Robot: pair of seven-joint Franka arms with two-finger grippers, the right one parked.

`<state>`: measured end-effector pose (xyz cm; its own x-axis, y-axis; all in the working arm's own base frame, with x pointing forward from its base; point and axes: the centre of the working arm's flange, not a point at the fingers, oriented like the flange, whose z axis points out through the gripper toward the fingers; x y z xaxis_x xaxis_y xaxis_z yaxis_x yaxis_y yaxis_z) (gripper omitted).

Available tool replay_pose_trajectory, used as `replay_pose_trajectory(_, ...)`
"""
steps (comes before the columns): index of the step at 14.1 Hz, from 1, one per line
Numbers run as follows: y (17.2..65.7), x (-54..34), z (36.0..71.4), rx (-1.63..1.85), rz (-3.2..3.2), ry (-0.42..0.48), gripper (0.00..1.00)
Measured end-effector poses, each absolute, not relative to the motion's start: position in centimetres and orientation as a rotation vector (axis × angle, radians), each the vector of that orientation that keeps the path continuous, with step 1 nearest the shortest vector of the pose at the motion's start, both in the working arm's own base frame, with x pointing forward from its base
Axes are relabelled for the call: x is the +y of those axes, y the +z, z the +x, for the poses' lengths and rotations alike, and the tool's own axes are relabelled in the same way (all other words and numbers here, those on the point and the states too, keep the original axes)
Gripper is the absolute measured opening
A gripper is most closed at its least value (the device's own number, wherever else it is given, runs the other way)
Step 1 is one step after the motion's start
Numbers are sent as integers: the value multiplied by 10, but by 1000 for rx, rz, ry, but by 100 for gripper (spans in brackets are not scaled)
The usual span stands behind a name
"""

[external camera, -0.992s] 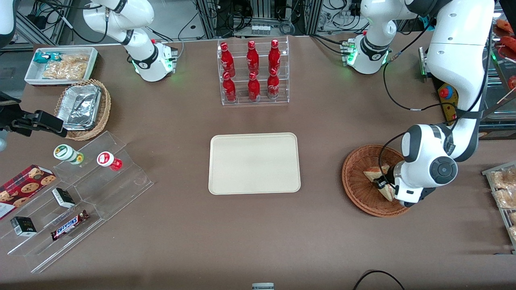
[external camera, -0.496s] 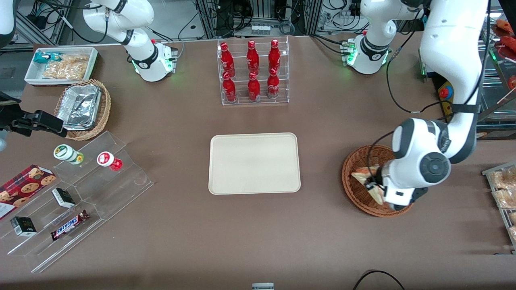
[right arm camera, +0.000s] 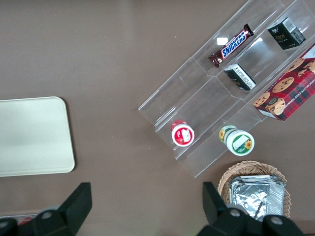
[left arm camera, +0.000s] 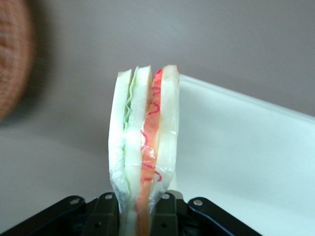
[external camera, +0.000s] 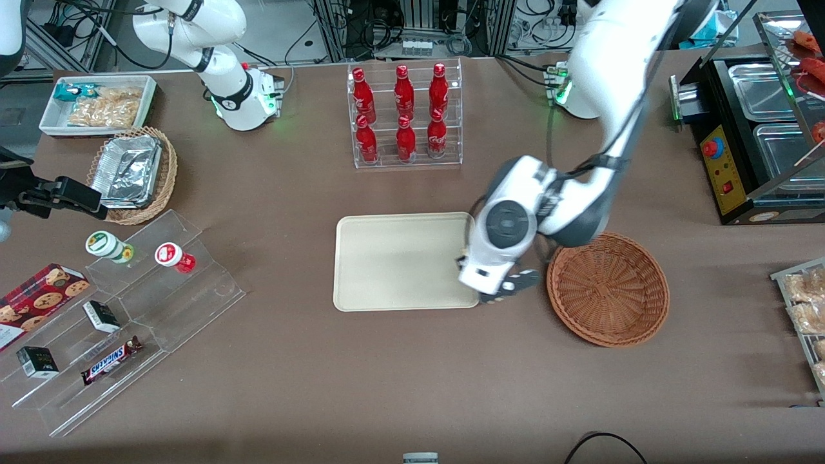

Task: Place sandwich from basket to tray
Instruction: 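Carry the sandwich with the left gripper over the cream tray, then lower the sandwich onto the tray and open the left gripper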

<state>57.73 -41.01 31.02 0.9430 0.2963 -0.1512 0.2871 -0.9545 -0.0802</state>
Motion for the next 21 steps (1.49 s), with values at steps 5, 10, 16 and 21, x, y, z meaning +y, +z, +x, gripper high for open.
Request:
replay_pose_trajectory(5, 268, -491, 543, -165, -3069, 275, 22)
replay_pose_trajectory(10, 244, -522, 518, -27, -3071, 316, 22)
replay_pose_trajectory(16, 221, -532, 511, 92, -3089, 312, 26)
replay_pose_trajectory(21, 226, -535, 515, 102, -3101, 299, 56)
